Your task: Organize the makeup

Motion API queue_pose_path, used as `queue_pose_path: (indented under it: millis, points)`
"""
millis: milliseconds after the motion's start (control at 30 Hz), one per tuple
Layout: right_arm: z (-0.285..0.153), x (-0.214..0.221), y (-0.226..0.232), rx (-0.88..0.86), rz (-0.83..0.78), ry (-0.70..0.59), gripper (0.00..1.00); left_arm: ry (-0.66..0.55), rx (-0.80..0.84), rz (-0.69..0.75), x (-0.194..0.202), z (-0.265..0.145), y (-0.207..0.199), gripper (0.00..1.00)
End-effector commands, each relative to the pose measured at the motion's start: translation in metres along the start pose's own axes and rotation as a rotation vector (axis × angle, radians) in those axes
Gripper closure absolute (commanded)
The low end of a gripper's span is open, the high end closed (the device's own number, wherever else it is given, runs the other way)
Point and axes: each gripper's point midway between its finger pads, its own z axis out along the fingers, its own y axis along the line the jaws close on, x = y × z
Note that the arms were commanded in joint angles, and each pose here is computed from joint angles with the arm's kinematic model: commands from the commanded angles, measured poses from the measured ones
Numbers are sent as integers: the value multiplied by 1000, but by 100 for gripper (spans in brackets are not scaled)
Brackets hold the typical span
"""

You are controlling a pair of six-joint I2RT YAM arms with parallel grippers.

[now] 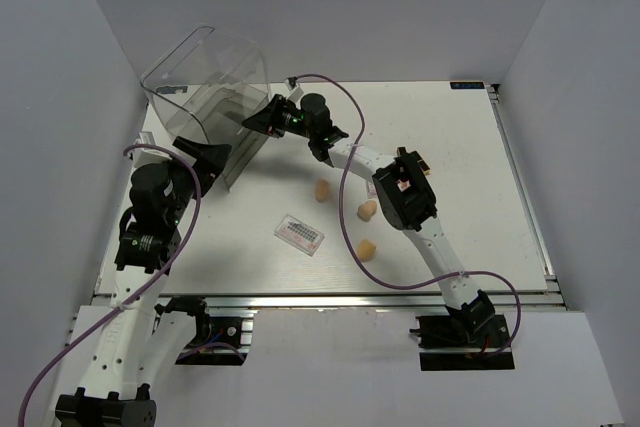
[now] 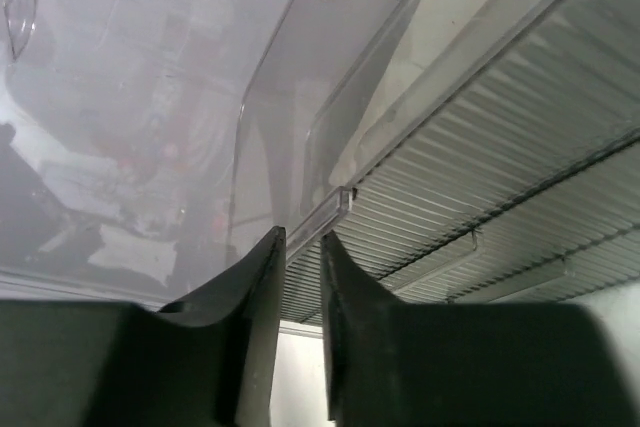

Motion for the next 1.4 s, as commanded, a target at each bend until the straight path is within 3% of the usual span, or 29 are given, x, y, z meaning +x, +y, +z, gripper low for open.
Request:
queue_pose_path:
  millis: [0, 33, 200, 1367]
  points:
    - [6, -23, 34, -89, -54, -84, 77, -15, 33, 0, -6, -3, -10, 5]
    - [6, -23, 34, -88, -52, -85, 88, -16, 34, -1, -6, -4, -11, 5]
    - [1, -31, 41, -102, -43, -96, 100, -17, 35, 0, -6, -6, -10, 5]
    - [-49, -64, 81, -112, -2, -117, 100, 11, 17, 109, 3, 7, 5, 5]
